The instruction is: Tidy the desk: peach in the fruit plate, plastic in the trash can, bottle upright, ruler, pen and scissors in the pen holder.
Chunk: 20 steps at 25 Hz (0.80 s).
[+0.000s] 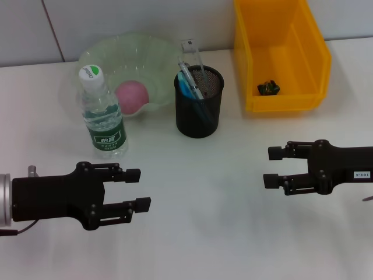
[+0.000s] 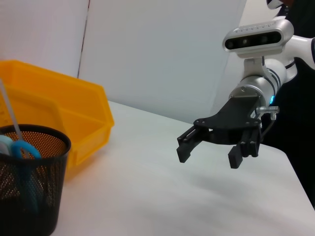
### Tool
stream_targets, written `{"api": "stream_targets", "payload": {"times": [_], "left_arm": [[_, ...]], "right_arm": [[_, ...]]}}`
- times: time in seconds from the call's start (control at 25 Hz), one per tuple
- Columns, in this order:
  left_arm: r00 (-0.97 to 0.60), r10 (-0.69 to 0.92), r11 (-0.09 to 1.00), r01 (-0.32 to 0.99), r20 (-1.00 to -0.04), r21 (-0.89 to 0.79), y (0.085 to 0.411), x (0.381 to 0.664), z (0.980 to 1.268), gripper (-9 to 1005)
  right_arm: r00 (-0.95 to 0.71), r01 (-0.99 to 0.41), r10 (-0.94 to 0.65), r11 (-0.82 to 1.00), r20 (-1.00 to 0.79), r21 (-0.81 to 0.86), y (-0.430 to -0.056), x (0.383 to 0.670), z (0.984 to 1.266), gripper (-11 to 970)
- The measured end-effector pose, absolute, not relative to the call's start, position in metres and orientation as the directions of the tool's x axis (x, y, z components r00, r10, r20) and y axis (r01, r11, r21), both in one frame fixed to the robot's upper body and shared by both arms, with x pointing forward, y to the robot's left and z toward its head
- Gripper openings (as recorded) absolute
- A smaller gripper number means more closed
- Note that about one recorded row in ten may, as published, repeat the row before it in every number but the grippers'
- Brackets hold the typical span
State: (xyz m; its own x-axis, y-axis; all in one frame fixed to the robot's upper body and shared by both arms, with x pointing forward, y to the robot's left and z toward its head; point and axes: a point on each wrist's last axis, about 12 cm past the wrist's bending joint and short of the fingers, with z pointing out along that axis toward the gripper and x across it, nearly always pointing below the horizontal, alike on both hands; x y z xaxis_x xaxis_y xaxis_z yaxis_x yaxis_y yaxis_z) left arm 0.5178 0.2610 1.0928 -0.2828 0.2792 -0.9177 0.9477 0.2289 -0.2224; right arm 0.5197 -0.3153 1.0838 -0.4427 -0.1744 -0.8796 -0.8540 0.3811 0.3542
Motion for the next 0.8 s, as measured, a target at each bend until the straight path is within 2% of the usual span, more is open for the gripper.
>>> {"api": "stream_targets", "payload": {"times": [0.8], "left_arm": [[-0.274,0.259,0.237,0.948,-0.926,-0.215,0.2677,0.5175,1.0973,616]], "right_arm": [[-0.442,-0.856,-0.163,0.369,-0.882,0.361,-0.3130,0.5224,1.0881,816]]}}
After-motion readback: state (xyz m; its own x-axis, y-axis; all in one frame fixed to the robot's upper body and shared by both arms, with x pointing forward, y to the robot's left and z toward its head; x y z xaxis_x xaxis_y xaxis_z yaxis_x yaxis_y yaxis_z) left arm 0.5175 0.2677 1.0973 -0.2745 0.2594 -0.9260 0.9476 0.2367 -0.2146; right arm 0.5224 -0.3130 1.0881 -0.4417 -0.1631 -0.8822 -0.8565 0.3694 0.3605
